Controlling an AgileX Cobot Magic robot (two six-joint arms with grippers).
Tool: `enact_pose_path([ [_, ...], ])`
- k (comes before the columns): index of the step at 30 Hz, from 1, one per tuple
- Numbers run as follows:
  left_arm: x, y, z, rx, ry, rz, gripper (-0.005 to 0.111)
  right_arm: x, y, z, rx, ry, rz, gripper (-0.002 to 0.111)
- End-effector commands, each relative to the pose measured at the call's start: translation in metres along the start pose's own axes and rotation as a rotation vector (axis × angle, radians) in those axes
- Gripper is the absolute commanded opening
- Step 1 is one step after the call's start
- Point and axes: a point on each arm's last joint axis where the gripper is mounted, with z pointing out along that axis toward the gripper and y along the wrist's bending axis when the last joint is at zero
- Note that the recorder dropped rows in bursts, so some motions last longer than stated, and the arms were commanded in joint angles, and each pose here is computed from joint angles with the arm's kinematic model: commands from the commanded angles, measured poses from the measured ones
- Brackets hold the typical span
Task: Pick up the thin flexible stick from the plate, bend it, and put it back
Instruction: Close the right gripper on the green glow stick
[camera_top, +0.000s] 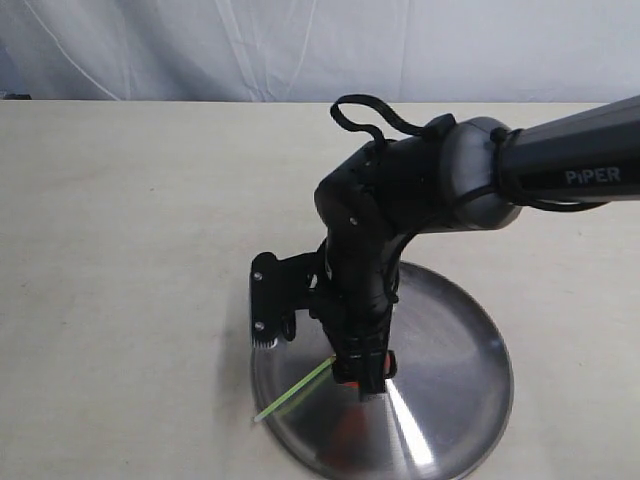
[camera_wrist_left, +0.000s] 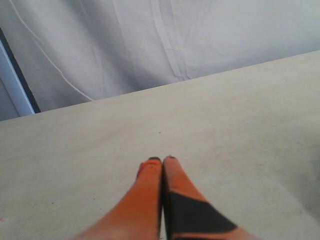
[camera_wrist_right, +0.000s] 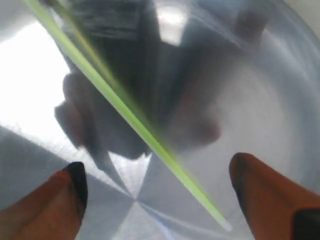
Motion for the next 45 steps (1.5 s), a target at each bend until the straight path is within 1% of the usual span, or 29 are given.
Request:
enact_pose_path([
  [1, 0.000, 0.000, 0.000, 0.008, -0.015, -0.004, 0.000, -0.004, 0.004, -0.003, -0.055, -0.037, 0.141, 0.077],
  [3, 0.000, 0.000, 0.000, 0.008, -0.015, -0.004, 0.000, -0.006, 0.006, -0.003, -0.074, -0.061, 0.142, 0.077],
  [7, 0.000, 0.000, 0.000, 0.008, -0.015, -0.004, 0.000, -0.010, 0.008, -0.003, -0.091, -0.108, 0.066, 0.077],
  [11, 0.000, 0.000, 0.000, 0.007, -0.015, 0.000, 0.000, -0.020, 0.011, -0.006, -0.128, -0.224, 0.019, 0.077],
  [13, 0.000, 0.000, 0.000, 0.007, -0.015, 0.000, 0.000, -0.022, 0.012, -0.006, -0.133, -0.246, 0.011, 0.077],
  [19, 0.000, 0.000, 0.000, 0.007, -0.015, 0.000, 0.000, -0.032, 0.018, 0.002, -0.122, -0.235, -0.041, 0.077],
  [24, 0.000, 0.000, 0.000, 0.007, -0.015, 0.000, 0.000, -0.042, 0.020, 0.004, -0.074, -0.255, -0.062, 0.077],
  [38, 0.000, 0.000, 0.000, 0.007, -0.015, 0.000, 0.000, -0.040, 0.020, 0.010, -0.074, -0.219, -0.093, 0.077],
  [41, 0.000, 0.000, 0.000, 0.007, -0.015, 0.000, 0.000, -0.039, 0.019, 0.010, -0.070, -0.214, -0.101, 0.070],
  [45, 0.000, 0.000, 0.000, 0.007, -0.015, 0.000, 0.000, -0.039, 0.019, 0.010, -0.068, -0.210, -0.106, 0.048],
])
